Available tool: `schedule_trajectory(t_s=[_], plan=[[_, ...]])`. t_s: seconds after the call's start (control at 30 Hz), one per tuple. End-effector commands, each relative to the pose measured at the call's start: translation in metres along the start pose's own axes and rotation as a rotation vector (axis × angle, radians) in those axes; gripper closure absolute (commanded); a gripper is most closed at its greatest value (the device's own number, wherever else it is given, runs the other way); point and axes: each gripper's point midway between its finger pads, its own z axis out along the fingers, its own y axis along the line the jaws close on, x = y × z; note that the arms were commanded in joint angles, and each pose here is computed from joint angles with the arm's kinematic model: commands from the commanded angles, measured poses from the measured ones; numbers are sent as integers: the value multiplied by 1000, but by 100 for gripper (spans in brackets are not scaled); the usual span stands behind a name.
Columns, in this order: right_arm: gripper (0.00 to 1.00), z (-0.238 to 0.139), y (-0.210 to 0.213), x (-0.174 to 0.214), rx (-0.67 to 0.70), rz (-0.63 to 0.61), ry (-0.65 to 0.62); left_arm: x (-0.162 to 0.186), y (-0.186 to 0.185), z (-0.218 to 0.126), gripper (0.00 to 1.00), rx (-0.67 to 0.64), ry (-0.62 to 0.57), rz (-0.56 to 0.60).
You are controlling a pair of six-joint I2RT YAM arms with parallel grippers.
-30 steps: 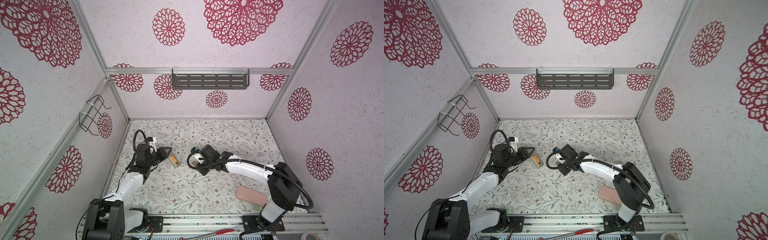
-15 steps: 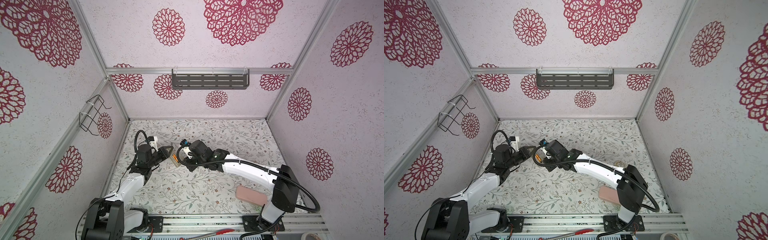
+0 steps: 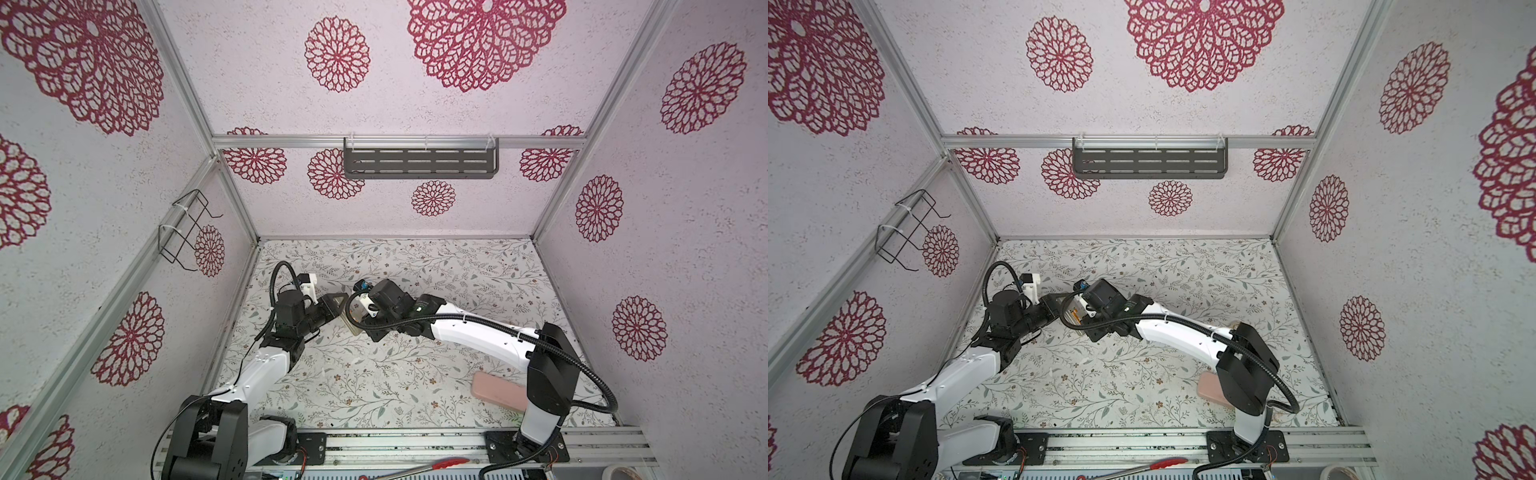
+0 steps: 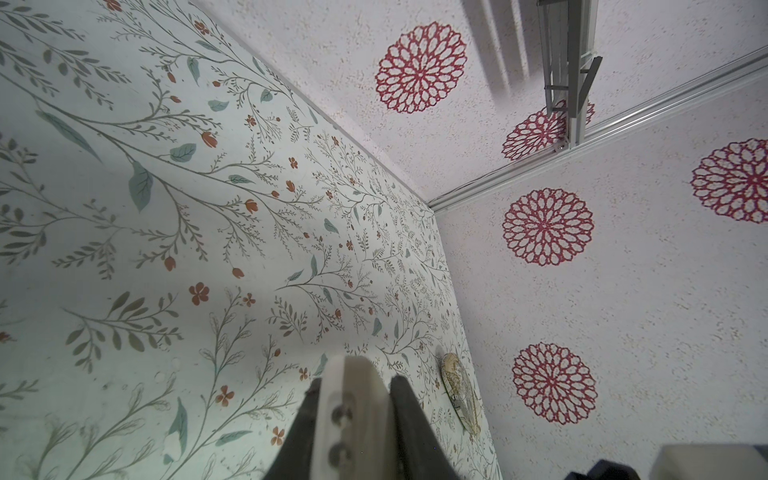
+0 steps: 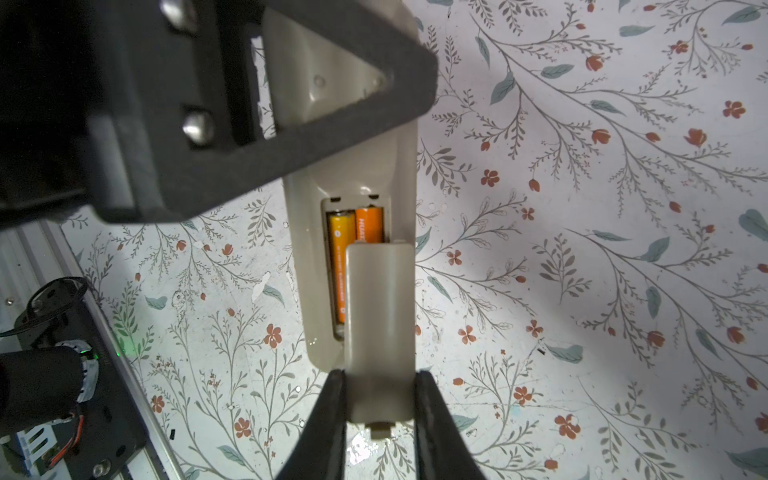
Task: Load the batteries into the remote control
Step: 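Slide the cover over the batteries toward the left gripper with the right gripper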
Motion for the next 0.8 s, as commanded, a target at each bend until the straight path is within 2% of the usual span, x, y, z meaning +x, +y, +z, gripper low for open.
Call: schedule_trajectory(t_s=[0.0, 0.77], plan=[[89, -10, 5, -17, -4, -16, -41, -5, -12, -2, 100, 41, -28, 24], [91, 7, 10, -12, -32, -23, -11, -2, -14, -3, 100, 57, -25, 25]])
